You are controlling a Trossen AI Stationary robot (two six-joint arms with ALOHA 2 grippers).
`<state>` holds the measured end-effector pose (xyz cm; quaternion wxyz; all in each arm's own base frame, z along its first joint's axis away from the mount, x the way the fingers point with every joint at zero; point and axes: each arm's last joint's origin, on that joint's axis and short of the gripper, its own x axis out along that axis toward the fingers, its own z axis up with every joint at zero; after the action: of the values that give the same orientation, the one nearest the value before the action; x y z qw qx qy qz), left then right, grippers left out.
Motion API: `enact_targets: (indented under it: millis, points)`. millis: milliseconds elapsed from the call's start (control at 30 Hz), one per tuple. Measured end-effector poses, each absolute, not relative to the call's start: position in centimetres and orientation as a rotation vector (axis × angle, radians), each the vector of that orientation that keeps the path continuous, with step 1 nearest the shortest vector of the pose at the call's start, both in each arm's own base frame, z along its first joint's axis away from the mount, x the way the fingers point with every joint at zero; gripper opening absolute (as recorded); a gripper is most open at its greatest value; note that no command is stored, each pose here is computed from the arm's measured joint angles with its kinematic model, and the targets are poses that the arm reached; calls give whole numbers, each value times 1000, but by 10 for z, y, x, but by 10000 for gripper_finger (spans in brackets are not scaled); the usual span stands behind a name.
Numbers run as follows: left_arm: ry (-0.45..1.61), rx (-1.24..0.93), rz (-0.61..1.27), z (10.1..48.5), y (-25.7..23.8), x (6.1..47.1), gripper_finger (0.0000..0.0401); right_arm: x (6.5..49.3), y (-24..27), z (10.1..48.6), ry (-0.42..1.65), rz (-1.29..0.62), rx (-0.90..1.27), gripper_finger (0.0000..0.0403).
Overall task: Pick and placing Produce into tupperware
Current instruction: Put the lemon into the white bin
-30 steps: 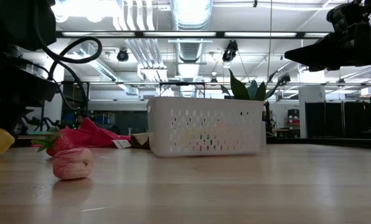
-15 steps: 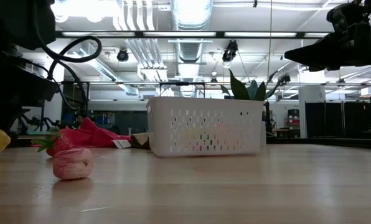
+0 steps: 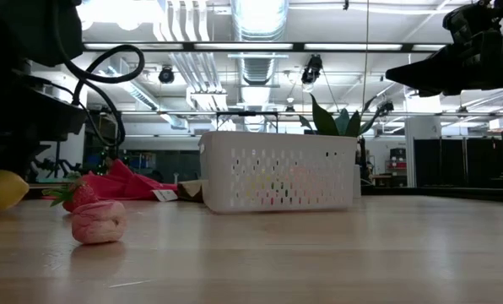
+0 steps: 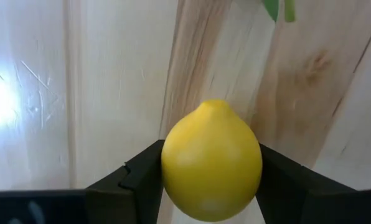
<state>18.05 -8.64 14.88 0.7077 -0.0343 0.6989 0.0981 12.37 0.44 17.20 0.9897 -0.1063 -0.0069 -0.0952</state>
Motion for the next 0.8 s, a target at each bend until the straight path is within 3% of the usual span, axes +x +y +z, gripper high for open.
enact_targets:
  millis: [367,800]
  points:
    - [1443,-49,258,166,-80,177,184,124,4,172,-14,-191,-213,9]
    - [869,60,366,219,-56,196,183,124,4,172,-16,-191,-227,9]
